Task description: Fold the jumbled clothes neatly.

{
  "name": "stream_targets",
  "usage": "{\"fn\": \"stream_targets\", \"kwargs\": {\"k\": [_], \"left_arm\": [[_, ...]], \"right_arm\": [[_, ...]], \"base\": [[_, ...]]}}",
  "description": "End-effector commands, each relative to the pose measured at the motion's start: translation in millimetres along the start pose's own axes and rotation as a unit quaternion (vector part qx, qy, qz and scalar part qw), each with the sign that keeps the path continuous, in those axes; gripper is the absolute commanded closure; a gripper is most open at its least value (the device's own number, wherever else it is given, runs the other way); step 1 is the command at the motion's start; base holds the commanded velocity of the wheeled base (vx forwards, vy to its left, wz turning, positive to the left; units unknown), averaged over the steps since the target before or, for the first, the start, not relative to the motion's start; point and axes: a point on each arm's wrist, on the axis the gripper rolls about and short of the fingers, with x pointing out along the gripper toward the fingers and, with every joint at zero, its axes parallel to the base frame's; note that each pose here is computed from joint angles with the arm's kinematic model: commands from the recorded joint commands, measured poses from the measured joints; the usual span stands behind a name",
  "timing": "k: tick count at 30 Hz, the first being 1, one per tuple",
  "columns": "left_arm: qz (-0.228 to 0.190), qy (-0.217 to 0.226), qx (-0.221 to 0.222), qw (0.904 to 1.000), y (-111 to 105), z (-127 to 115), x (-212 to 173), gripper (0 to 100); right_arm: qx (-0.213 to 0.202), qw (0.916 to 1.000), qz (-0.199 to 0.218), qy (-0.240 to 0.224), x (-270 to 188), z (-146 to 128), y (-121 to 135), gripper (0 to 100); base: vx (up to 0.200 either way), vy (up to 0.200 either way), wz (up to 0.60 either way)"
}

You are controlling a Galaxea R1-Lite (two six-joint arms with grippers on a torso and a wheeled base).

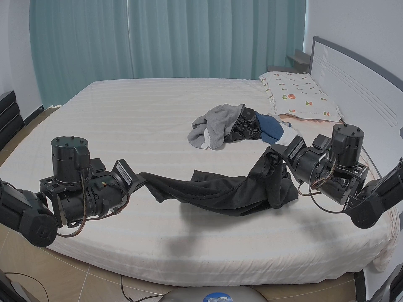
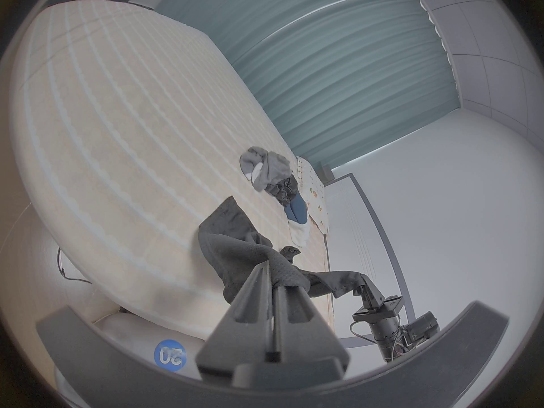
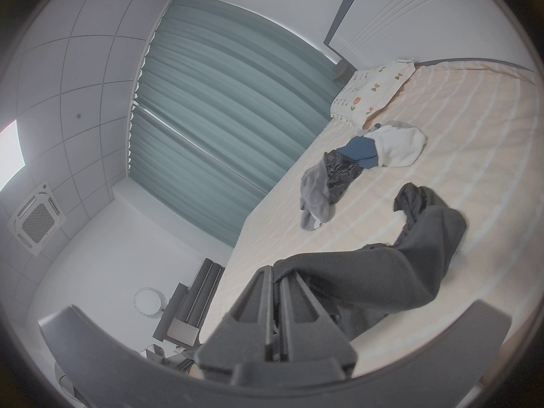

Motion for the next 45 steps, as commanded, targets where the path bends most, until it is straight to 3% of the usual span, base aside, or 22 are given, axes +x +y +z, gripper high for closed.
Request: {"fn": "stream_targets", "kwargs": {"k": [1,45], "left_arm": [[-0.006,-0.01,0.0,0.9999,-2,4,-5,100],[-0.014,-0.021,0.002,0.9997,-5,10,-12,100]], "right_arm": [[0.0,1.0,0.005,-0.004,-3,3,3,100],[-0.007,0.9993,0.033,-0.017,-16,4,10,100]], "base": [[0.0,0.2,0.0],[0.0,0.2,0.0]]}}
